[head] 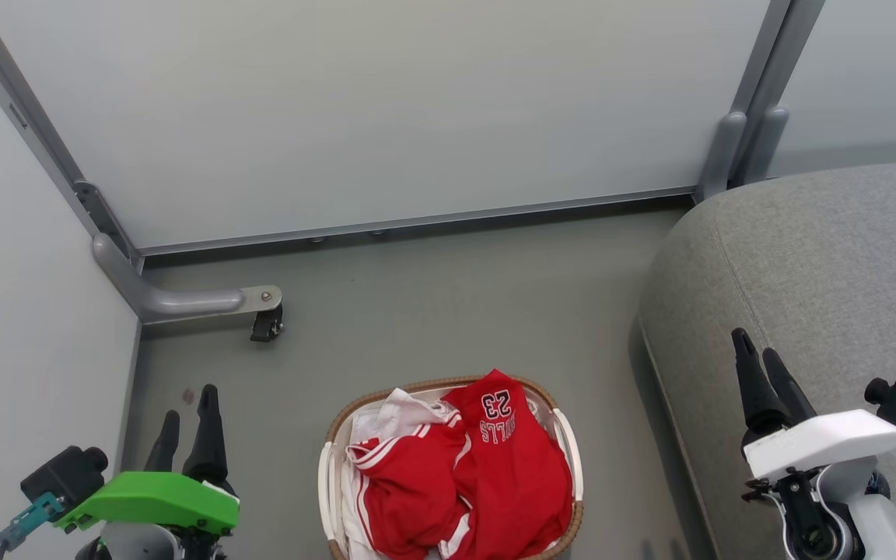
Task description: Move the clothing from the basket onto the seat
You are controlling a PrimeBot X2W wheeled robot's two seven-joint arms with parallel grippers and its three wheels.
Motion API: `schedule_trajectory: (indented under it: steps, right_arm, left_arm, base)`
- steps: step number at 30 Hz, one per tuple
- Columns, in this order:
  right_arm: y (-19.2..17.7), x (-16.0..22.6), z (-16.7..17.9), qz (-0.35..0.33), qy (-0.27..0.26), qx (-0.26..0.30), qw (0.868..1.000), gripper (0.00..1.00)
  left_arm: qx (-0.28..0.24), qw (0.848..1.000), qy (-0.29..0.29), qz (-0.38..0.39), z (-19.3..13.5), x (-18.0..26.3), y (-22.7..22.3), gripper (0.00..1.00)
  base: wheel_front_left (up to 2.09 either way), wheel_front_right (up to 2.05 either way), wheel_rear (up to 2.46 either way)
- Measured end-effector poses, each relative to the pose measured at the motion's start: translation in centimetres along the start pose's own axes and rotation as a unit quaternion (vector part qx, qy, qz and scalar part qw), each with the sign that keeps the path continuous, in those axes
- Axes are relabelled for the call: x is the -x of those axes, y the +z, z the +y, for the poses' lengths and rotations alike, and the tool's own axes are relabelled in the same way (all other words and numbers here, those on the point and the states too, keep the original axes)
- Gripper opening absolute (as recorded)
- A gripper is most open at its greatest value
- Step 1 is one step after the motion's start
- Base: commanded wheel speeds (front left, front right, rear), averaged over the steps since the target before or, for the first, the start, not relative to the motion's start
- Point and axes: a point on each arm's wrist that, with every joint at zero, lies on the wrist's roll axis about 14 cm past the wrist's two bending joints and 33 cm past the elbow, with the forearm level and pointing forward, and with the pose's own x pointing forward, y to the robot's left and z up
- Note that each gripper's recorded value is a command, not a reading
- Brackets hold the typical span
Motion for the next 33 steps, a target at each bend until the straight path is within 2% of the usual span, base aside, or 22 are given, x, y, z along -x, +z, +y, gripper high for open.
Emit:
schedule_trajectory:
  steps: [17, 33]
  right_arm:
    - [-0.2, -0.8, 1.3, -0.007, 0.022, 0.114, 0.993, 1.00]
    - [-1.3, -0.2, 1.3, 0.000, 0.026, 0.193, 0.981, 1.00]
  left_arm:
    - [-0.123, 0.992, -0.012, 0.001, -0.5, -0.4, -0.3, 1.00]
    - [-0.202, 0.979, -0.016, 0.003, -0.5, 0.2, -1.2, 1.00]
  base:
    - [0.00, 0.00, 0.00]
    - [0.00, 0.00, 0.00]
